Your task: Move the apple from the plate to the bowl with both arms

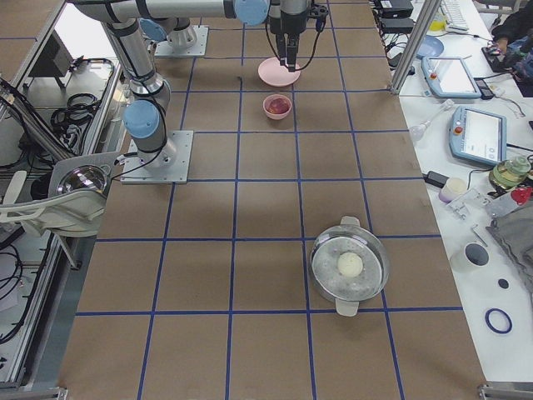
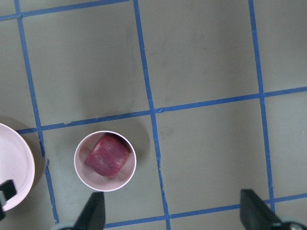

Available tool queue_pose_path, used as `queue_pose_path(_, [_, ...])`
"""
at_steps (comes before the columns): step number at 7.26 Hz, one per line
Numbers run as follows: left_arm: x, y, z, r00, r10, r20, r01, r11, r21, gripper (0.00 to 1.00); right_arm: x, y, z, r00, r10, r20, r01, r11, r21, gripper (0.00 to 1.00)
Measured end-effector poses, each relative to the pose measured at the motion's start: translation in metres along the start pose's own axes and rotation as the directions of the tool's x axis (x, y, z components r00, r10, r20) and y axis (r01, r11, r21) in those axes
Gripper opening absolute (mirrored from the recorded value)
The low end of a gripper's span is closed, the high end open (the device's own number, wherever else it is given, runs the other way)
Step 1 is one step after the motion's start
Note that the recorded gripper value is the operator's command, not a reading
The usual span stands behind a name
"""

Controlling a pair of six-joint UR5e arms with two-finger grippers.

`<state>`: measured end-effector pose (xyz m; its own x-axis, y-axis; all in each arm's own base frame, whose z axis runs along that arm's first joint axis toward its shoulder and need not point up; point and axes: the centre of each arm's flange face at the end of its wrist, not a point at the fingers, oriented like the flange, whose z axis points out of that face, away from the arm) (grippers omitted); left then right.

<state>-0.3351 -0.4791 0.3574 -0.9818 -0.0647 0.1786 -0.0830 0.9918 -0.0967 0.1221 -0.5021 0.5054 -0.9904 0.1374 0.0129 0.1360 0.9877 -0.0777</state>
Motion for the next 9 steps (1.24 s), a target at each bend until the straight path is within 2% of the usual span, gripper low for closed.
queue_pose_path(3, [-0.098, -0.03, -0.096, 0.998, 0.021, 0.052, -0.02, 1.0, -0.008, 1.0, 0.0, 0.0, -0.001, 1.0, 0.001, 0.001, -0.001, 1.0, 0.001, 1.0])
queue_pose_path(5, [-0.143, -0.059, -0.15, 0.997, -0.011, 0.075, 0.013, 0.999, -0.029, 1.0, 0.0, 0.0, -0.001, 1.0, 0.002, 0.001, -0.002, 1.0, 0.002, 1.0])
queue_pose_path(7, [-0.153, -0.072, -0.175, 0.994, -0.029, 0.103, 0.033, 0.999, -0.038, 1.0, -0.001, 0.0, -0.001, 1.0, 0.001, 0.003, -0.001, 1.0, 0.004, 1.0])
queue_pose_path(9, [-0.162, -0.074, -0.178, 0.987, -0.023, 0.156, 0.03, 0.999, -0.04, 1.0, -0.002, -0.001, -0.002, 1.0, 0.0, 0.004, 0.0, 1.0, 0.008, 1.0])
